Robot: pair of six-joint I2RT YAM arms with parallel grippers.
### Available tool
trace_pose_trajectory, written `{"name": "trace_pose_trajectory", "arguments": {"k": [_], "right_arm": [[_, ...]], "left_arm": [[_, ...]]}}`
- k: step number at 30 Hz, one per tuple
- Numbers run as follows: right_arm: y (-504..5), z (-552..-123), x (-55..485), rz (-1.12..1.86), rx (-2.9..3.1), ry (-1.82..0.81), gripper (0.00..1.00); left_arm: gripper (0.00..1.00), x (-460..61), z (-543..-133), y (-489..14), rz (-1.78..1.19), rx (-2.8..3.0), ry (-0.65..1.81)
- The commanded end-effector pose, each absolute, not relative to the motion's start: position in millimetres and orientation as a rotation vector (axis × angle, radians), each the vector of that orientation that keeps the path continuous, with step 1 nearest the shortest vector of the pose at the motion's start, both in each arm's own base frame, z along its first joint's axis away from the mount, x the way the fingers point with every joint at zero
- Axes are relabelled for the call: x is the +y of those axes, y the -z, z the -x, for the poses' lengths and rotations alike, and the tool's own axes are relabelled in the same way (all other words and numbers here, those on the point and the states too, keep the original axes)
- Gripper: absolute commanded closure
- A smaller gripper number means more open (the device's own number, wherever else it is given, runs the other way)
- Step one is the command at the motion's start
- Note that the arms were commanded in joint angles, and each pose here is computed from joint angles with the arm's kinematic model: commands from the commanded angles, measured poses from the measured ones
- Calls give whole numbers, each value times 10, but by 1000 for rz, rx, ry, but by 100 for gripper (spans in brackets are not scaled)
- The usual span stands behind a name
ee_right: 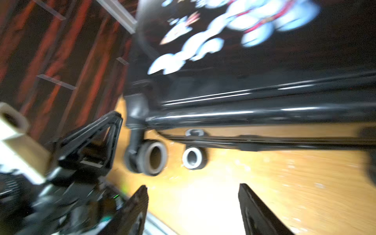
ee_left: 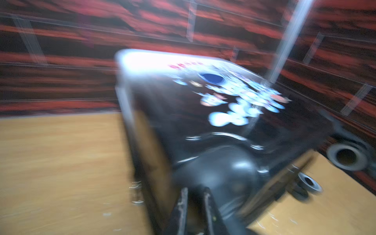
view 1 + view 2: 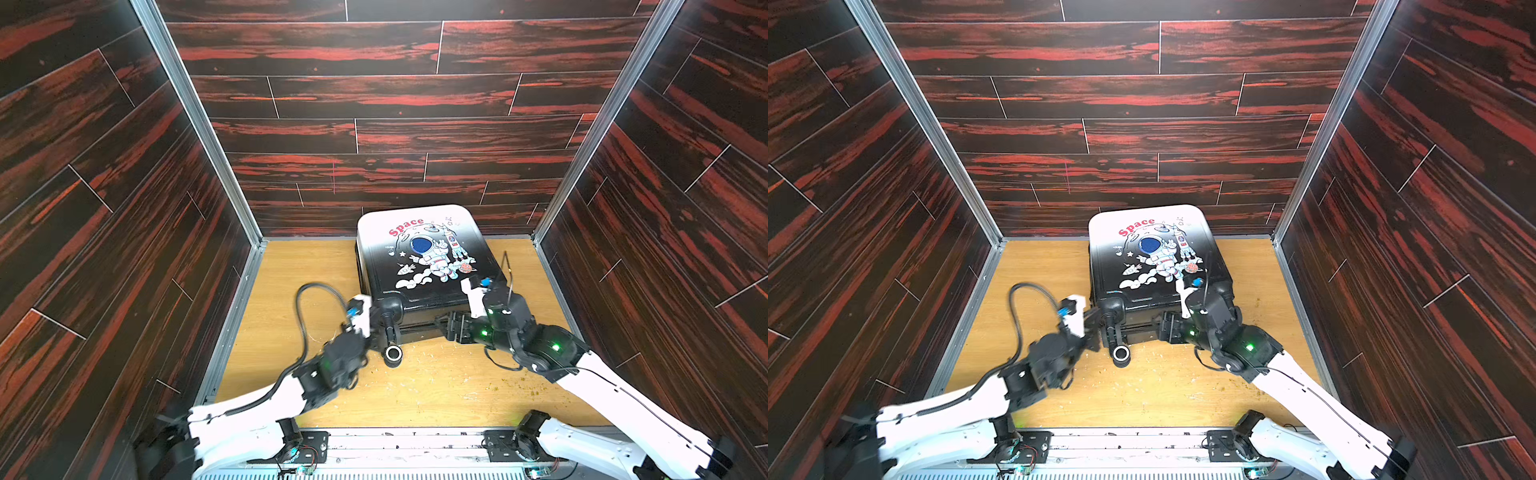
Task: Open the suitcase zippers
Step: Adjust the suitcase at the center of the board.
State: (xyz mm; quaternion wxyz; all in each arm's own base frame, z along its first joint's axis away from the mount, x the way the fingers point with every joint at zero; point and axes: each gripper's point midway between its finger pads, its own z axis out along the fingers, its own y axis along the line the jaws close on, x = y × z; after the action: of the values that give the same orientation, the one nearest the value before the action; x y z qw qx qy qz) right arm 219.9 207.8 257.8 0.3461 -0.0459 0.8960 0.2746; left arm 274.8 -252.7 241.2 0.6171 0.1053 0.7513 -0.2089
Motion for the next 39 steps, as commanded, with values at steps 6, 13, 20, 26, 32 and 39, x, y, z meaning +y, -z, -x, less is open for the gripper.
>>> {"name": "trace_pose_trajectory", "arguments": {"k": [6, 13, 20, 26, 32, 39], "right_arm": [[-2692, -2200, 1520, 33, 2290, -458, 27], [-2784, -2076, 1275, -11, 2253, -426, 25], [-2730, -1764, 1504, 236, 2232, -596, 30], [-2374, -1700, 1829, 381, 2223, -260, 26], [-2406, -1934, 1878, 218, 2272, -202, 8], [-2045, -1497, 2614, 527, 2176, -430, 20]], "left_arm": [[87, -3799, -2374, -1908, -683, 1883, 767], [76, -4624, -1994, -2452, -784, 1768, 1146], [58, -3568, -2459, -2748, -445, 1818, 669], [44, -2458, -2884, -2852, -159, 1945, 352], [43, -2180, -2873, -2793, -127, 1992, 319], [41, -2058, -2883, -2730, -98, 2008, 299]]}}
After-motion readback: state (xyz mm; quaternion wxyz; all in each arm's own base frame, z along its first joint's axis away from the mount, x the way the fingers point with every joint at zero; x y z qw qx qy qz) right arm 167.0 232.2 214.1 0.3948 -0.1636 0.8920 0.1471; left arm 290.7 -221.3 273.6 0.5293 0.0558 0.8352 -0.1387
